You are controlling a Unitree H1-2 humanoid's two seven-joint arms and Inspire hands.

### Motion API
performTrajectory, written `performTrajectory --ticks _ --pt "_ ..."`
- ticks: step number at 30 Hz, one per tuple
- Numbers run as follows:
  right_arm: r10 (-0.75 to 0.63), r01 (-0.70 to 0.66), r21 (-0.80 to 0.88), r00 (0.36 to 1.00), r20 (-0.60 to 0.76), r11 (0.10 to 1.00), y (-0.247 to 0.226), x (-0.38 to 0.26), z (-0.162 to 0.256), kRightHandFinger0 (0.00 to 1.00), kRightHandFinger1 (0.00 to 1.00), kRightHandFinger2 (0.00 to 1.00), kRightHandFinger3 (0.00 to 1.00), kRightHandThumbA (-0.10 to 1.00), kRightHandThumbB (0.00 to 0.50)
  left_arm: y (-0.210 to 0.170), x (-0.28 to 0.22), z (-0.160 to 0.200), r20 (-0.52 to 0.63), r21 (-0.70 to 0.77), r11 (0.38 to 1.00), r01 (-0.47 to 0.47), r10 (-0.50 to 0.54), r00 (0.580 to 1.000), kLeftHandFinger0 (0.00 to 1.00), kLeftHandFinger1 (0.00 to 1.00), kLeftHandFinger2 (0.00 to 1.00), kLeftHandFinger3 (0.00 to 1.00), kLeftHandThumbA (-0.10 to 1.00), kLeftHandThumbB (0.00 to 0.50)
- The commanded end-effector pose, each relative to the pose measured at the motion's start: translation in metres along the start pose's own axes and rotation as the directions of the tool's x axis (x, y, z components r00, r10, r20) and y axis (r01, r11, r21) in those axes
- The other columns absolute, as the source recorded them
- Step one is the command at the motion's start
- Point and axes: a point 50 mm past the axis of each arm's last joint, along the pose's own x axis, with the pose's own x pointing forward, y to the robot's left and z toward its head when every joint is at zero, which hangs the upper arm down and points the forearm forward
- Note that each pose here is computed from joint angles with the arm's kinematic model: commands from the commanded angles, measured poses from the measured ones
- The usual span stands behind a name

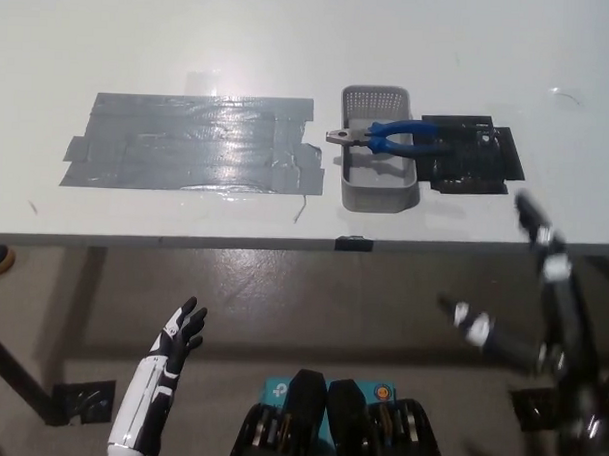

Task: The robot picks the blue plier placed on top of the container and places it on the grey area of the table

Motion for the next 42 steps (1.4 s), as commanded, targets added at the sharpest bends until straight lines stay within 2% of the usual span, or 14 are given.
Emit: performTrajectory --ticks 1,4,7,11,16,19,21,23,27,32,35,42 --pt "0.075 -0.073 -0.125 0.997 0.005 0.989 -0.033 0.056 0.014 1.00 1.00 1.00 1.00 0.90 0.233 0.003 0.003 0.011 0.069 0.016 1.000 0.007 -0.008 0.998 1.00 1.00 1.00 1.00 1.00 0.012" --pt "0.155 -0.161 -0.201 0.987 -0.043 0.966 -0.045 0.096 0.017 1.00 1.00 1.00 1.00 1.00 0.256 0.004 0.003 0.011 0.068 0.019 1.000 0.007 -0.009 0.998 1.00 1.00 1.00 1.00 1.00 0.011" --pt "0.245 -0.258 -0.271 0.966 -0.082 0.927 -0.051 0.135 0.024 1.00 1.00 1.00 1.00 1.00 0.266 0.005 0.004 0.011 0.070 0.020 1.000 0.008 -0.009 0.998 1.00 1.00 1.00 1.00 1.00 0.006" --pt "0.353 -0.412 -0.335 0.908 -0.225 0.847 -0.053 0.195 0.036 1.00 1.00 1.00 1.00 0.97 0.300 0.005 0.003 0.011 0.066 0.022 1.000 0.009 -0.010 0.998 1.00 1.00 1.00 1.00 1.00 0.011" --pt "0.403 -0.516 -0.393 0.851 -0.338 0.761 -0.034 0.244 0.034 1.00 1.00 1.00 1.00 1.00 0.341 0.005 0.004 0.011 0.066 0.026 1.000 0.005 -0.007 0.998 1.00 1.00 1.00 1.00 1.00 0.011" --pt "0.430 -0.576 -0.421 0.812 -0.394 0.701 -0.017 0.259 0.037 1.00 1.00 1.00 1.00 0.99 0.315 0.005 0.005 0.011 0.071 0.030 0.999 0.011 -0.013 0.997 1.00 1.00 1.00 1.00 1.00 0.000" --pt "0.436 -0.592 -0.442 0.802 -0.409 0.674 -0.012 0.264 0.038 1.00 1.00 1.00 1.00 0.99 0.310 0.005 0.005 0.012 0.070 0.027 1.000 0.014 -0.015 0.997 1.00 1.00 1.00 1.00 1.00 0.000" --pt "0.445 -0.616 -0.455 0.784 -0.433 0.643 -0.001 0.275 0.040 1.00 1.00 1.00 1.00 1.00 0.330 0.006 0.006 0.012 0.071 0.024 1.000 0.013 -0.015 0.997 1.00 1.00 1.00 1.00 1.00 0.001" --pt "0.454 -0.649 -0.470 0.758 -0.469 0.598 0.014 0.289 0.046 1.00 1.00 1.00 1.00 1.00 0.337 0.006 0.007 0.013 0.071 0.021 1.000 0.012 -0.014 0.997 1.00 1.00 1.00 1.00 1.00 0.000" --pt "0.450 -0.704 -0.519 0.709 -0.542 0.484 0.036 0.303 0.053 1.00 1.00 1.00 1.00 1.00 0.350 0.007 0.005 0.014 0.067 0.026 0.999 0.019 -0.021 0.998 1.00 1.00 1.00 1.00 1.00 0.000" --pt "0.448 -0.709 -0.512 0.704 -0.551 0.485 0.044 0.309 0.057 1.00 1.00 1.00 1.00 0.95 0.333 0.006 0.006 0.014 0.067 0.019 1.000 0.025 -0.026 0.997 1.00 1.00 1.00 1.00 1.00 0.000" --pt "0.429 -0.733 -0.555 0.680 -0.595 0.393 0.068 0.323 0.065 1.00 1.00 1.00 1.00 0.97 0.378 0.009 0.007 0.015 0.075 0.024 0.999 0.031 -0.032 0.997 1.00 1.00 1.00 1.00 1.00 0.000"
